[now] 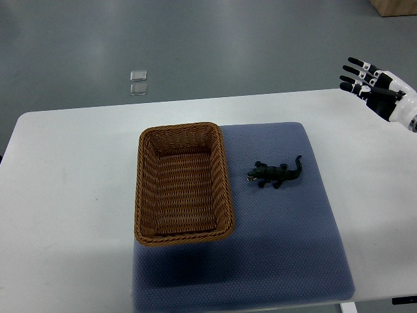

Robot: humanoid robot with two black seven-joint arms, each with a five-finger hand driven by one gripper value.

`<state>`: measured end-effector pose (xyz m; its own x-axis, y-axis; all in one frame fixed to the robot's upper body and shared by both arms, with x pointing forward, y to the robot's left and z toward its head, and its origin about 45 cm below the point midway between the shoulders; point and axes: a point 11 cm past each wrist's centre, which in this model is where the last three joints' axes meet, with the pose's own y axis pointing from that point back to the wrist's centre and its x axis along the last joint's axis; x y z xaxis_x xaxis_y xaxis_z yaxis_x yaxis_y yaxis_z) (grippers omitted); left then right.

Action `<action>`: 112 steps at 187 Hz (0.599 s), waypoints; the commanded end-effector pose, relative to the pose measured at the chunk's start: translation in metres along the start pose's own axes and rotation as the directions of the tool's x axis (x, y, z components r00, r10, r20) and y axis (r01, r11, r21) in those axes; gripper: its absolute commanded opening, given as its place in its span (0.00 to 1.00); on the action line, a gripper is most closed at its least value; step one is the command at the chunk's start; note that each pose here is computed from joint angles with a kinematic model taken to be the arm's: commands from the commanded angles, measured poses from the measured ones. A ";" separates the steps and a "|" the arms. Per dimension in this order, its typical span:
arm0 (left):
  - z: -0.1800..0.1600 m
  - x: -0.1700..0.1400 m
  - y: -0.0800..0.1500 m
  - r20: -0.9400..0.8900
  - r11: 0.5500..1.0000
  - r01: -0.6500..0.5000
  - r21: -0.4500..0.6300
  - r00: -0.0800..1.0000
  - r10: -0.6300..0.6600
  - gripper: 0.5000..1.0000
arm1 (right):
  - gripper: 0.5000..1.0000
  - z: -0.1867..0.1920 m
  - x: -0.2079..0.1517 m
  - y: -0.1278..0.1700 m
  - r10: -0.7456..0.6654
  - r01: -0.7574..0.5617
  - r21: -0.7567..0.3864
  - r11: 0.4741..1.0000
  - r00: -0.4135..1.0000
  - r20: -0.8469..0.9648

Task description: Place crocodile in brown basket with right hand

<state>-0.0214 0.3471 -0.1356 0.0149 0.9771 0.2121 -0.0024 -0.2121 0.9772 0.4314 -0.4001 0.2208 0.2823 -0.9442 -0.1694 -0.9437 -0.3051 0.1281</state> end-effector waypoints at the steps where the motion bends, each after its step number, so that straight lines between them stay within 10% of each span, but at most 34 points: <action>1: 0.000 0.000 0.000 0.000 1.000 0.000 0.000 1.000 0.000 1.00 | 0.86 -0.005 -0.007 -0.001 -0.045 0.043 -0.014 0.999 0.994 -0.095; 112: 0.000 0.001 0.000 -0.001 1.000 -0.001 0.000 1.000 0.001 1.00 | 0.86 -0.011 -0.104 -0.007 -0.466 0.383 -0.288 0.878 0.538 -0.703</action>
<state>-0.0213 0.3473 -0.1355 0.0123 0.9771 0.2126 -0.0024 -0.2126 0.9771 0.4180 -0.3165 0.2533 0.6770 -0.5591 0.4786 -0.7217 -0.6317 0.2829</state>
